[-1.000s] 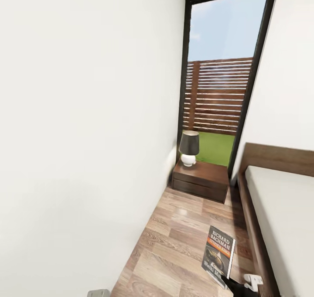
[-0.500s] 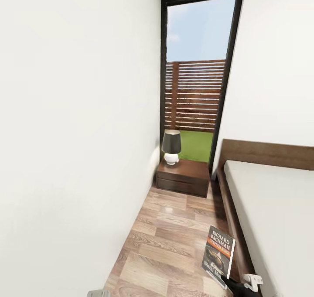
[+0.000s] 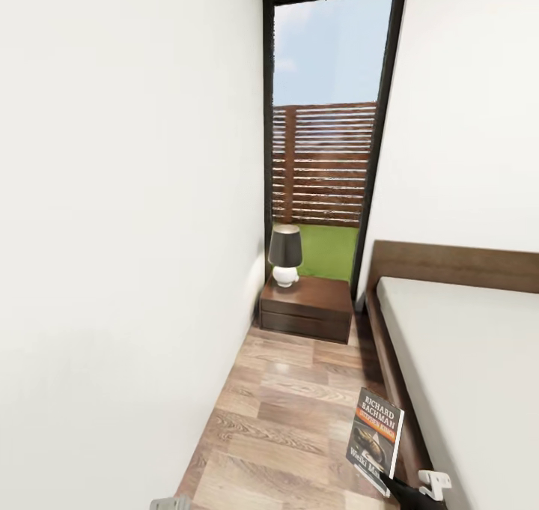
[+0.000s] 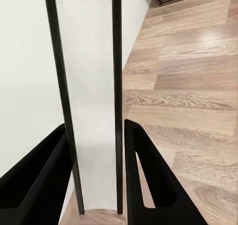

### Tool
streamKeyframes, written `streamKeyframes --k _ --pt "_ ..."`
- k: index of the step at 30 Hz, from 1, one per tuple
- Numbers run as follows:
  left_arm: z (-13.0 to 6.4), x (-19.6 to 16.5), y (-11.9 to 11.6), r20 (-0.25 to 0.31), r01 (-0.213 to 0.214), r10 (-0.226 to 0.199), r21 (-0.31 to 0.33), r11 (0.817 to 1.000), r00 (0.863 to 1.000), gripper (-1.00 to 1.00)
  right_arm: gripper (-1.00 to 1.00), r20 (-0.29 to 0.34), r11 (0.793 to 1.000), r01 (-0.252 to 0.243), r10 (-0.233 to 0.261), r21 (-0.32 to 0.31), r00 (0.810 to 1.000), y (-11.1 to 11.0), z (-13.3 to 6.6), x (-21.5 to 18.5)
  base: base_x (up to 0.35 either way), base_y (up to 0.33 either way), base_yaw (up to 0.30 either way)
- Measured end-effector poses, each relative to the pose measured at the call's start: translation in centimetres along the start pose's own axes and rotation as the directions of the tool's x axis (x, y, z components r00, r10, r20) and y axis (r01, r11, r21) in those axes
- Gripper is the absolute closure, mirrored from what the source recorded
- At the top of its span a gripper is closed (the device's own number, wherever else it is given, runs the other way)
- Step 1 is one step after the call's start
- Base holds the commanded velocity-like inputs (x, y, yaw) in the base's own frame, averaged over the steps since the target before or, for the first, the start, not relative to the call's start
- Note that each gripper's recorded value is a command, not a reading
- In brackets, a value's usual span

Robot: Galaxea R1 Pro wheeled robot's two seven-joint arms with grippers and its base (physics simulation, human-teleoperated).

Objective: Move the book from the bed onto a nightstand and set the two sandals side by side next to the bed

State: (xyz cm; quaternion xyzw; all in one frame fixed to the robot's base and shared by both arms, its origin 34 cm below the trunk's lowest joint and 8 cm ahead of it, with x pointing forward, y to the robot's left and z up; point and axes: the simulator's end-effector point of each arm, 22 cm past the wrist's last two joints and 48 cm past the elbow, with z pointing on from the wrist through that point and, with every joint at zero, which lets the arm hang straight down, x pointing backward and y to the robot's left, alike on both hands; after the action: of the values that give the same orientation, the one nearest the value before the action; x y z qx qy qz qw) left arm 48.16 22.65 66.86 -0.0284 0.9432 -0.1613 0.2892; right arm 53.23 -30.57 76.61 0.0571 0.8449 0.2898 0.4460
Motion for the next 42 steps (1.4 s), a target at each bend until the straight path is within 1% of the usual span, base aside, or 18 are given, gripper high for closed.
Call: streamKeyframes --k 6,11,25,32,42 --pt "0.0 0.0 0.0 0.0 0.0 0.0 0.0 1.0 1.0 -1.0 1.0 -0.001 1.0 0.001 -0.001 -0.001 1.0 0.0 -0.01 0.02 0.325 0.0 -0.013" --pt "0.02 0.04 0.0 -0.001 0.0 0.0 0.0 1.0 1.0 -1.0 1.0 -0.003 1.0 0.001 -0.001 -0.001 1.0 0.0 -0.01 0.09 0.266 0.0 -0.176" --pt "0.12 0.29 0.07 -0.007 0.002 -0.002 -0.001 1.0 1.0 -1.0 1.0 -0.006 1.0 -0.003 0.003 0.002 1.0 -0.15 0.05 0.28 0.033 0.0 -0.245" --pt "0.1 0.33 0.07 -0.008 0.002 -0.002 -0.001 1.0 1.0 -1.0 1.0 -0.006 1.0 -0.003 0.003 0.002 1.0 -0.16 0.02 0.27 0.086 0.0 -0.036" --pt "0.08 0.34 0.06 -0.008 0.001 -0.001 -0.001 1.0 1.0 -1.0 1.0 -0.007 1.0 -0.003 0.003 0.002 1.0 -0.11 0.02 0.31 0.305 0.0 -0.001"
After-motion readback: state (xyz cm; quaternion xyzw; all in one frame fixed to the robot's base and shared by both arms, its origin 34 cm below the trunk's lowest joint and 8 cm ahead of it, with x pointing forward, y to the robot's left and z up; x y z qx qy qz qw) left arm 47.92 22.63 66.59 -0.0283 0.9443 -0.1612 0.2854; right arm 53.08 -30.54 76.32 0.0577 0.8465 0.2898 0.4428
